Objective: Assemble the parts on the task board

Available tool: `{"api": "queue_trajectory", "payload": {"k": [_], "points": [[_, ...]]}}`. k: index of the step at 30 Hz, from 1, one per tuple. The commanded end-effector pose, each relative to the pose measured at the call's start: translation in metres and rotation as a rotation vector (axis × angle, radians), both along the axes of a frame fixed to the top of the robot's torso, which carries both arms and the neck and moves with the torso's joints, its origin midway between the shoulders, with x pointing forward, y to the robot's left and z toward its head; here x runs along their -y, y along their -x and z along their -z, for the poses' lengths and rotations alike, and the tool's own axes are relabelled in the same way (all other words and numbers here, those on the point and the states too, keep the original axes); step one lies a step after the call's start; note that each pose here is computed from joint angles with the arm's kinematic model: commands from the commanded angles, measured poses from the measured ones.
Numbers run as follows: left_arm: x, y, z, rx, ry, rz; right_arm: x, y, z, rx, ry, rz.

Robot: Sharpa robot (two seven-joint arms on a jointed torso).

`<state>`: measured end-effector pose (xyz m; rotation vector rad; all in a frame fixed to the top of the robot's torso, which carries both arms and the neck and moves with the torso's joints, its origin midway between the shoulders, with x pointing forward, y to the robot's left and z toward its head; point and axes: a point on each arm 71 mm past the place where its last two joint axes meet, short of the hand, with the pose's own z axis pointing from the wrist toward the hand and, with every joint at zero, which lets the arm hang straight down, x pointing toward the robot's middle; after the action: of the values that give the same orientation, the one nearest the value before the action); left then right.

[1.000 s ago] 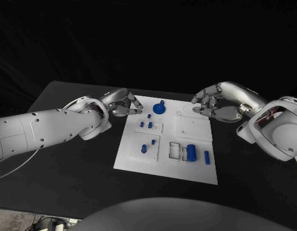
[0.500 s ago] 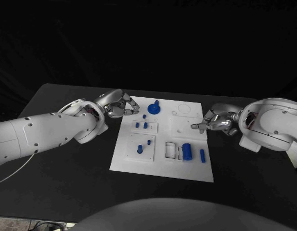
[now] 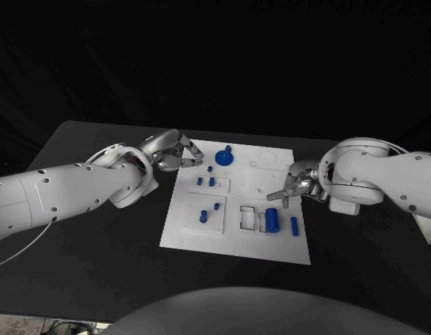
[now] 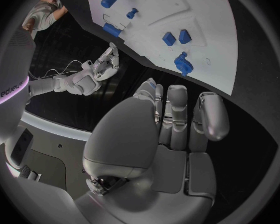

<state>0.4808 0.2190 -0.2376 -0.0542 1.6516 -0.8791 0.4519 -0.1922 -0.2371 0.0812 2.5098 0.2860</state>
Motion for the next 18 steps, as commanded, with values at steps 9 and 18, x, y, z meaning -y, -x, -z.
{"api": "queue_trajectory", "payload": {"k": [9, 18], "points": [[0.004, 0.0005, 0.0000, -0.003, 0.009, 0.010, -0.010, 0.001, 0.022, -0.098, 0.108, -0.071], [0.005, 0.0005, 0.0006, -0.009, 0.008, 0.012, -0.012, 0.002, 0.034, -0.128, 0.115, -0.068]]}}
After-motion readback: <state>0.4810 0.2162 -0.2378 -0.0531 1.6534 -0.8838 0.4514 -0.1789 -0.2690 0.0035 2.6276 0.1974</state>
